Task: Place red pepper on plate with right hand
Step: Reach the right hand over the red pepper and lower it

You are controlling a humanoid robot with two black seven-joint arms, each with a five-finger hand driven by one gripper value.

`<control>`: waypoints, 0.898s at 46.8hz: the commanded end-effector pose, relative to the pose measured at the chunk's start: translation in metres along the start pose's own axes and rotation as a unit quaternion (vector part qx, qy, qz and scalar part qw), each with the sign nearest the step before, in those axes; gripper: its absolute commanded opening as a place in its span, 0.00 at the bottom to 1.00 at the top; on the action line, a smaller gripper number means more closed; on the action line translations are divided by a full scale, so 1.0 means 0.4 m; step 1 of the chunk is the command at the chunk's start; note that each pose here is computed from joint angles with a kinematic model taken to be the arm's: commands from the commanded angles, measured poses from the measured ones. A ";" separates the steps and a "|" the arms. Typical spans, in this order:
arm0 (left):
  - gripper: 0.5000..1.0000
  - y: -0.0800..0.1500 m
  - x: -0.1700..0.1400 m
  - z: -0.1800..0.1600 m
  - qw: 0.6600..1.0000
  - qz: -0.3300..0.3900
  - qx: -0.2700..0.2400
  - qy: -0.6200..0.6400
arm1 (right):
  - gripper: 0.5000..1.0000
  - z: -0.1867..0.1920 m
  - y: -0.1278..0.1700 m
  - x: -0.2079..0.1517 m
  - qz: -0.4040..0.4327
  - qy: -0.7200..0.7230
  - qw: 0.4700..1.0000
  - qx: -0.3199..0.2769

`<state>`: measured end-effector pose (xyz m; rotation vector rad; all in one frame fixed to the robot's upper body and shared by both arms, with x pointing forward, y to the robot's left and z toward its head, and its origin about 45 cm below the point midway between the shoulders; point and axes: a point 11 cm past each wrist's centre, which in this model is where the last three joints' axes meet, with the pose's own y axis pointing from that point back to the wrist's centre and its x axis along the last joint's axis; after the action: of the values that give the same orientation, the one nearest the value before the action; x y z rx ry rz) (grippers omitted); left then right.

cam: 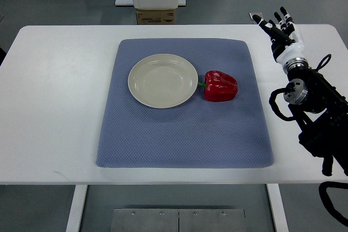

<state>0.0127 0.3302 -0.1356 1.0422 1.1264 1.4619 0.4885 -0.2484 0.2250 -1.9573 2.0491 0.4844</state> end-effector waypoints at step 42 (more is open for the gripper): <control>1.00 0.000 0.000 0.000 1.000 0.000 0.000 0.000 | 0.98 -0.038 0.026 -0.104 -0.201 0.246 0.948 -0.010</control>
<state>0.0126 0.3302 -0.1356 1.0423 1.1266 1.4616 0.4824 -0.2195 0.2543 -2.5527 1.8267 0.0030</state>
